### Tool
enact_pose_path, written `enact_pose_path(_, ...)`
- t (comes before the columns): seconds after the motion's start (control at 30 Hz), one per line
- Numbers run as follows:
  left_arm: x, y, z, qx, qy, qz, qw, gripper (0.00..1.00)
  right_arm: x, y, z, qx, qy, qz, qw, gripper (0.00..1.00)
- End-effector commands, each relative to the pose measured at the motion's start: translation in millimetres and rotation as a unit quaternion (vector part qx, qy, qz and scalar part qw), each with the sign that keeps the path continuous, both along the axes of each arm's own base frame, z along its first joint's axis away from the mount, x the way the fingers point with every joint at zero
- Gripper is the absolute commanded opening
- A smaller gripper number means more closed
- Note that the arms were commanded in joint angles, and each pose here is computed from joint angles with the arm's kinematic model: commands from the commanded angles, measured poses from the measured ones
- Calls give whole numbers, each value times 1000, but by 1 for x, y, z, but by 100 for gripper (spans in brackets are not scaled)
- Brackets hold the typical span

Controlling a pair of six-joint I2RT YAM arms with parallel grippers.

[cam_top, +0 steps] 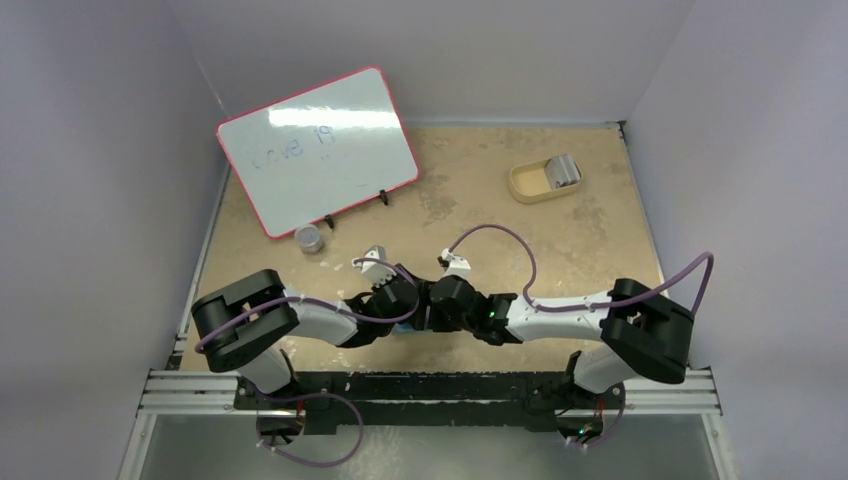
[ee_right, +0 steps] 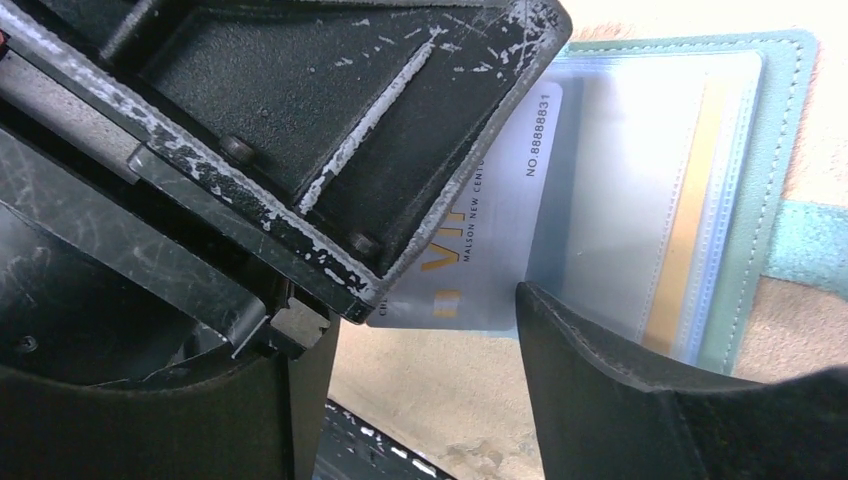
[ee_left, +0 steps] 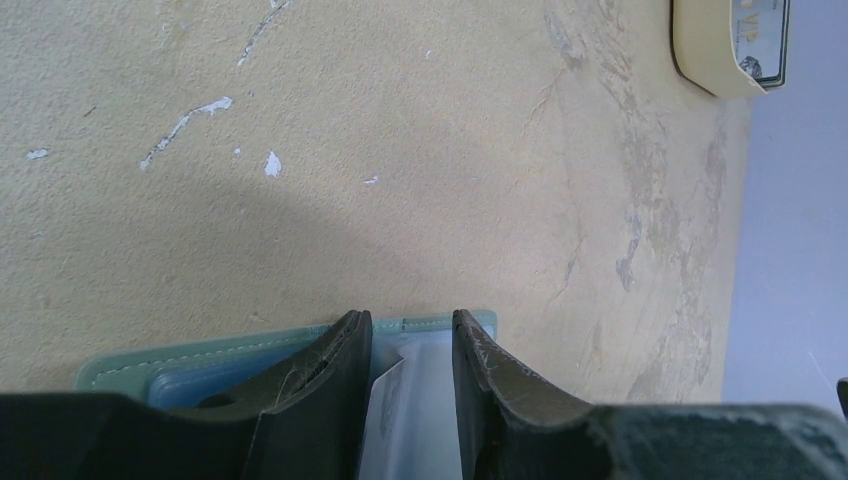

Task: Put the credit cards into the card holder
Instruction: Insert the credit card into the card holder.

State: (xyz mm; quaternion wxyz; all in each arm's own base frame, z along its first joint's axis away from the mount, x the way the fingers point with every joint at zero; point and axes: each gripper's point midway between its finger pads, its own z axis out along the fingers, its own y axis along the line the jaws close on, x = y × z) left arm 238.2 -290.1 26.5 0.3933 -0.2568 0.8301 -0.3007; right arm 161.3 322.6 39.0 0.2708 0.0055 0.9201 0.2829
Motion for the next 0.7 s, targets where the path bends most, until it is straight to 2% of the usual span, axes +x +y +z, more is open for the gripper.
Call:
enact_pose_path(0.0, -25, 22, -41, 53, 64, -13, 996, 36, 9, -18, -13, -53, -5, -44, 998, 64)
enact_pose_path(0.37, -26, 21, -39, 55, 65, -18, 996, 36, 11, -46, -22, -113, -4, -80, 990, 47)
enact_pose_path(0.67, -24, 27, -26, 63, 54, -15, 996, 36, 10, -53, -25, -133, 1, -88, 987, 40)
